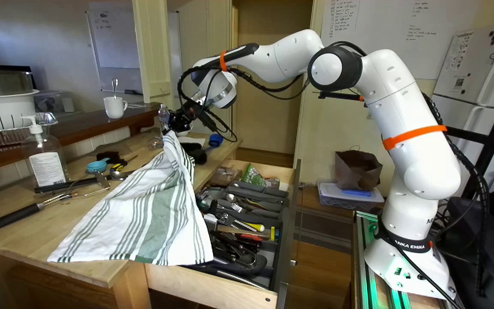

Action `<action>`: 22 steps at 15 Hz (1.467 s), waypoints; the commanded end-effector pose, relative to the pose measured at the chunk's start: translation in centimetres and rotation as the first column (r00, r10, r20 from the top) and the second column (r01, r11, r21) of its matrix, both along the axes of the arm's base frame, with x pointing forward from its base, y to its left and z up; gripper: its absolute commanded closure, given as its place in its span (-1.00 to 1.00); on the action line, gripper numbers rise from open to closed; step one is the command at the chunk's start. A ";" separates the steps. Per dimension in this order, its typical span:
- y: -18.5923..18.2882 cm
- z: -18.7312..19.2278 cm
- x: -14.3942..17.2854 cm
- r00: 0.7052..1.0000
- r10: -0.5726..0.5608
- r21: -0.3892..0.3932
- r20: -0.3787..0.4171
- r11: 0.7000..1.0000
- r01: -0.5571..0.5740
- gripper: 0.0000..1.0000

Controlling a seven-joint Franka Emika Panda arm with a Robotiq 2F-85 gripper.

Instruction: Fold the towel in half and close the cabinet drawer

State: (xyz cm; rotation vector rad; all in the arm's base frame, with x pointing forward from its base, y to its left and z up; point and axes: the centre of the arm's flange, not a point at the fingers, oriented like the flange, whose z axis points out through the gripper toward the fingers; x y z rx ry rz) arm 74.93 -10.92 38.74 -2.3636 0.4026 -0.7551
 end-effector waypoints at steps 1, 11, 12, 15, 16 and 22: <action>-0.4 -2.0 2.8 0.998 -0.067 0.004 0.001 0.998 0.067 0.98; 0.6 -7.4 7.8 0.978 -0.195 0.004 -0.072 0.981 0.195 0.31; 1.0 -6.2 7.1 0.975 -0.196 0.006 -0.107 0.980 0.197 0.13; 1.7 -2.7 4.6 0.957 -0.189 0.012 -0.220 0.981 0.196 -0.32; 2.1 -1.1 3.7 0.950 -0.178 0.028 -0.258 0.981 0.192 -0.46; 5.1 6.6 -2.0 0.858 -0.165 0.146 -0.486 0.953 0.266 -1.00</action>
